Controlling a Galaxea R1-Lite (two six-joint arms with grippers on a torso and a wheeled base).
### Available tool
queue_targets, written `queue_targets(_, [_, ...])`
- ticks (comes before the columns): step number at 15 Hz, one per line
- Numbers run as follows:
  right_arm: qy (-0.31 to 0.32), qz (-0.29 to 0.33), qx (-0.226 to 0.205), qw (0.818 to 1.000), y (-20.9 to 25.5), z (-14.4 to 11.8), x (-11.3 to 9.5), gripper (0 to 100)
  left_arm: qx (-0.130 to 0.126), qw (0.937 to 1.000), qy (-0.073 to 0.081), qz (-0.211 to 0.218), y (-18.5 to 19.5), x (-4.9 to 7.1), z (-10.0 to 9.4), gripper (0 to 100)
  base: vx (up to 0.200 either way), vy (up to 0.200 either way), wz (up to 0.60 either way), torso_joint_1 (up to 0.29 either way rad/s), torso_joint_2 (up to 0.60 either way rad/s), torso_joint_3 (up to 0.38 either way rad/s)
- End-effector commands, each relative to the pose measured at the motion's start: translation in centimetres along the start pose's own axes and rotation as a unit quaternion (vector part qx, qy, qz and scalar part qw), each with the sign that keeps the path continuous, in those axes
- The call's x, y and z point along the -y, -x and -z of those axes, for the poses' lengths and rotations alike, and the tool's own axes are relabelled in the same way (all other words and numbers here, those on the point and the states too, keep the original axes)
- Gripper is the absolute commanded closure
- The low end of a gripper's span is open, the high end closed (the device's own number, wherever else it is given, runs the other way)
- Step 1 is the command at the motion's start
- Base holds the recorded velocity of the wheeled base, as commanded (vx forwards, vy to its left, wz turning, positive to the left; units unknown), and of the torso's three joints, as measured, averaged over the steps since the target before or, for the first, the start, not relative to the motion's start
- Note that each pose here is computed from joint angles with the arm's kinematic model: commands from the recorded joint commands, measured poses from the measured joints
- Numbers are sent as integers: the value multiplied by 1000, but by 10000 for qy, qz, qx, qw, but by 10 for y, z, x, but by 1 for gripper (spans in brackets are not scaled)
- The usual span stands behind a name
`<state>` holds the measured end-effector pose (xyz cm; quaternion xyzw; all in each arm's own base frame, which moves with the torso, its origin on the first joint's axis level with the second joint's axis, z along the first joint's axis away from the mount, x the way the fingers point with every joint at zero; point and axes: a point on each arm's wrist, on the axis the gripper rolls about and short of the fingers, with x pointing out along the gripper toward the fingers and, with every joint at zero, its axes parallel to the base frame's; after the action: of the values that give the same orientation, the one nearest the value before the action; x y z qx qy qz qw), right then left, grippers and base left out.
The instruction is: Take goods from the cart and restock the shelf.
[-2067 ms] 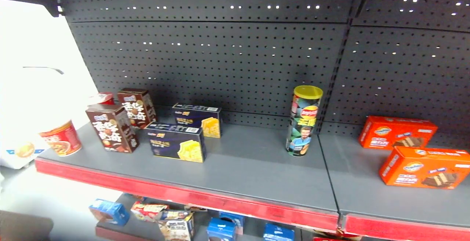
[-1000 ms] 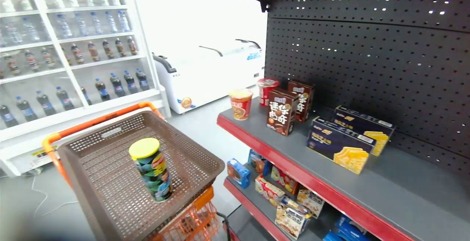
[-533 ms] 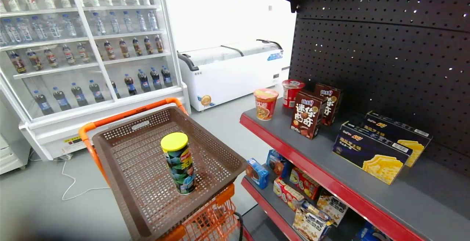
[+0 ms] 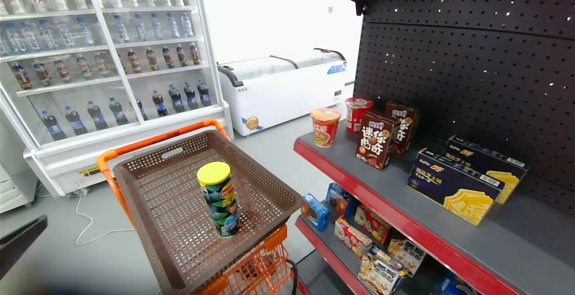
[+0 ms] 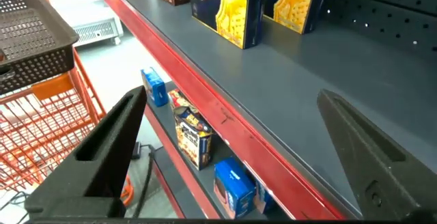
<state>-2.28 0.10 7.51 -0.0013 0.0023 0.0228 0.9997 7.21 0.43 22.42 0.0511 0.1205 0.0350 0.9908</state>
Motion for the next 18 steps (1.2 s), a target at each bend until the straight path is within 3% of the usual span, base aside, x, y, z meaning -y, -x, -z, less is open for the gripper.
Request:
queue_targets(1, [2, -2, 0, 10000, 0, 0, 0, 0, -1262, 9907, 72, 511, -84, 3, 7, 0, 0, 0, 0, 0, 0, 0])
queue_targets(3, [2, -2, 0, 10000, 0, 0, 0, 0, -1168, 9844, 84, 1311, -108, 15, 36, 0, 0, 0, 0, 0, 0, 0])
queue_targets(5, [2, -2, 0, 10000, 0, 0, 0, 0, -1116, 9787, -10, 1721, -124, 29, 62, 0, 0, 0, 0, 0, 0, 0])
queue_targets(10, [2, -2, 0, 10000, 0, 0, 0, 0, -1392, 9740, 40, 1785, -160, 37, 85, 0, 0, 0, 0, 0, 0, 0])
queue_targets(13, [2, -2, 0, 10000, 0, 0, 0, 0, -1286, 9750, -3, 1811, -194, 42, 94, 0, 0, 0, 0, 0, 0, 0])
queue_targets(18, [2, -2, 0, 10000, 0, 0, 0, 0, -1063, 9716, -64, 2114, -260, 63, 98, 0, 0, 0, 0, 0, 0, 0])
